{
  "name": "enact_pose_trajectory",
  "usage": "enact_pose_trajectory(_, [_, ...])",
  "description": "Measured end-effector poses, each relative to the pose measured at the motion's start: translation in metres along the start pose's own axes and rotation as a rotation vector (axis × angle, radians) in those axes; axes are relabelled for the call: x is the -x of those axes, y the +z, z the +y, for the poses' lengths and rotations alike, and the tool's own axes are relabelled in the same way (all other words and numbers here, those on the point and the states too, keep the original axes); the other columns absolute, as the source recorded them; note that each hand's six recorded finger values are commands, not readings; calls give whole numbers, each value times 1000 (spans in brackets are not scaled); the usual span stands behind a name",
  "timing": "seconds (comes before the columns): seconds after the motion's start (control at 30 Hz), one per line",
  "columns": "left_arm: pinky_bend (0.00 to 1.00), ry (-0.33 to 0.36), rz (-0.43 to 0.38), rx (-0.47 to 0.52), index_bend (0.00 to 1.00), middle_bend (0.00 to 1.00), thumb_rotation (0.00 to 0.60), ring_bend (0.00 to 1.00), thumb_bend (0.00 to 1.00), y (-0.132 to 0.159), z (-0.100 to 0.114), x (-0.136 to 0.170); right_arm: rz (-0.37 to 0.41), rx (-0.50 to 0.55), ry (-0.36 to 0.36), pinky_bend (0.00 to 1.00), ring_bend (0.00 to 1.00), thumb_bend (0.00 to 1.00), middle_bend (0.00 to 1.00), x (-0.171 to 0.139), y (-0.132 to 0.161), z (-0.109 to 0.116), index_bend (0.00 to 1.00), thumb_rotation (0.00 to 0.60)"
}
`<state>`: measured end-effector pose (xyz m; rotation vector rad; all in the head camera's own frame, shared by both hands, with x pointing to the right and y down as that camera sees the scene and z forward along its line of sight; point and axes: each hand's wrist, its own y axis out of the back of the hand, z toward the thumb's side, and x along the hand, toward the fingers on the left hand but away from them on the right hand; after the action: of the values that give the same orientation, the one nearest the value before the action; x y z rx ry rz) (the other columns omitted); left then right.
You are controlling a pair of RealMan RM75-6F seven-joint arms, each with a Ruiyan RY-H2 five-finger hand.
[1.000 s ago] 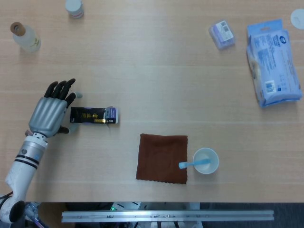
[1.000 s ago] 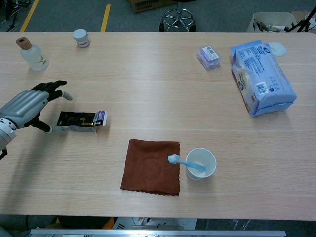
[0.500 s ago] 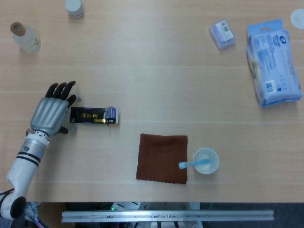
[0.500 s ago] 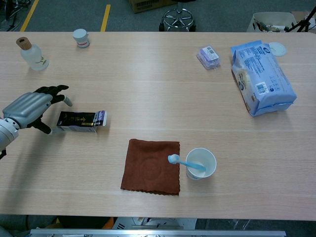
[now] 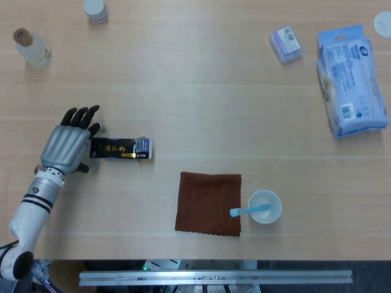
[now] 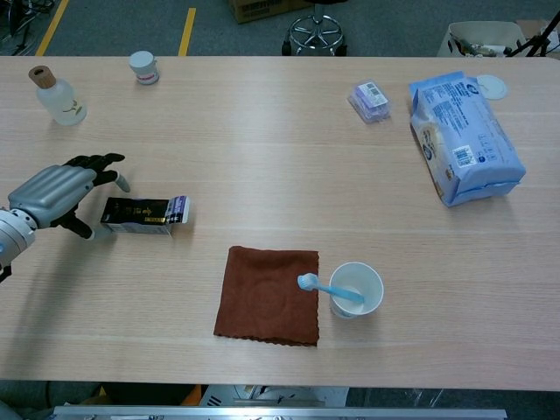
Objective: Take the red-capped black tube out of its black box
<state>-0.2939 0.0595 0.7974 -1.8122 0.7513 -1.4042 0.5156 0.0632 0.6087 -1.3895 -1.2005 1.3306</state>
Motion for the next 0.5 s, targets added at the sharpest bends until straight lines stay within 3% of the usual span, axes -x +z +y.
enact_pose_trajectory(0.17, [43,-6,3,0,283,0,600,0,313,-1,-1,0,3,1,-1,308,78,251,130,0,1,0,134,600])
enact_pose_trajectory(0.5, [43,-12,2,-2,295,0,600,0,329,-1,-1,0,3,4,0,308,78,251,130,1,1,0,134,600])
